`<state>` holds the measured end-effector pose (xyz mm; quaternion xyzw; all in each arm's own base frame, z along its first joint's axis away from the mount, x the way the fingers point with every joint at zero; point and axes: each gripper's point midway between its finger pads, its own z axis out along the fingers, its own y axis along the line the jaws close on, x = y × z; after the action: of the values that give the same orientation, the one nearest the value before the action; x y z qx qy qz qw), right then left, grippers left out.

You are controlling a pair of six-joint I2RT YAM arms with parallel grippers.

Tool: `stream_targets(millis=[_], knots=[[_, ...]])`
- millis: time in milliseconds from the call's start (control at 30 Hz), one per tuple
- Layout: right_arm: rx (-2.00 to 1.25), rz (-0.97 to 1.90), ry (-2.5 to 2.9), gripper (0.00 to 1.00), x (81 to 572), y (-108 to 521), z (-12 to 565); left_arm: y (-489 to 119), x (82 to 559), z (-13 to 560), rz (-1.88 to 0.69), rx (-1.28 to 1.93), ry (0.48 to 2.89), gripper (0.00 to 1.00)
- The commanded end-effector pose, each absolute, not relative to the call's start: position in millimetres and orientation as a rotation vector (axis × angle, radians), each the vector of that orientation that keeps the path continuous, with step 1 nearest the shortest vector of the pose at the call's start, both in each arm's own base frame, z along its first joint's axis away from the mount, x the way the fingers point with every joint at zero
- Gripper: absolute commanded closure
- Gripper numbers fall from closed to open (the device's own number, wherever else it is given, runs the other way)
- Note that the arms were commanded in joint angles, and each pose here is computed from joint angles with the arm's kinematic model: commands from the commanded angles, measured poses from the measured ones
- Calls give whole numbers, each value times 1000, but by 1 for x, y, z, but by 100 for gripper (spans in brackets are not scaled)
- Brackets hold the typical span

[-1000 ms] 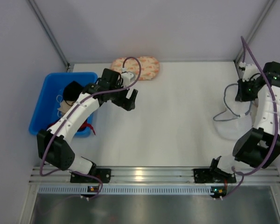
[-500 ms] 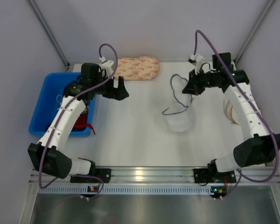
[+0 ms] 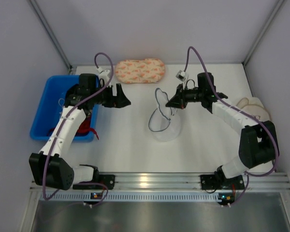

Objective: Place the bra in the laundry bag and zip it closed

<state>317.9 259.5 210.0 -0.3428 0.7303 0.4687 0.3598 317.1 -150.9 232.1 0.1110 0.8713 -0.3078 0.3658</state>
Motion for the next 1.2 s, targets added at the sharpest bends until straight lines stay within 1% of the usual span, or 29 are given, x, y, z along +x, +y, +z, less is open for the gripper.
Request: stream_targets(millis=[0, 67, 100, 133, 267, 300, 500, 567, 633, 800, 900, 967, 1000, 1100, 1133, 1167], knots=[[-937, 1223, 1561, 100, 318, 273, 265, -173, 322, 258, -970, 280, 2134, 9], [-934, 1227, 1572, 100, 318, 273, 261, -188, 327, 270, -1091, 242, 2085, 9], [-938, 1227, 1573, 100, 318, 272, 260, -192, 324, 266, -1125, 217, 2108, 9], [-945, 1226, 1567, 100, 316, 273, 261, -198, 328, 271, -1139, 222, 2078, 9], [-1000, 1248, 1571, 100, 308, 274, 258, -235, 321, 267, -1233, 262, 2091, 9], [-1041, 1263, 1591, 100, 300, 274, 252, -241, 322, 261, -1256, 246, 2113, 10], [-1183, 1216, 1566, 100, 282, 272, 240, -277, 331, 277, -1355, 204, 2059, 12], [-1200, 1206, 1569, 100, 283, 273, 239, -284, 333, 284, -1370, 207, 2048, 19], [-1223, 1201, 1573, 100, 282, 274, 235, -292, 333, 291, -1397, 209, 2033, 20], [-1281, 1156, 1549, 100, 284, 273, 237, -308, 326, 280, -1411, 228, 2069, 30], [-1339, 1117, 1540, 100, 283, 270, 237, -310, 329, 268, -1410, 171, 2109, 32], [-1365, 1102, 1541, 100, 282, 268, 234, -310, 331, 269, -1416, 148, 2106, 36], [-1372, 1099, 1542, 100, 282, 267, 233, -310, 331, 270, -1423, 146, 2103, 39], [-1374, 1089, 1530, 100, 284, 268, 237, -313, 332, 272, -1434, 139, 2101, 62], [-1371, 1085, 1540, 87, 287, 269, 236, -314, 334, 271, -1431, 127, 2104, 91], [-1363, 1068, 1541, 76, 291, 269, 240, -313, 335, 273, -1430, 115, 2101, 100]])
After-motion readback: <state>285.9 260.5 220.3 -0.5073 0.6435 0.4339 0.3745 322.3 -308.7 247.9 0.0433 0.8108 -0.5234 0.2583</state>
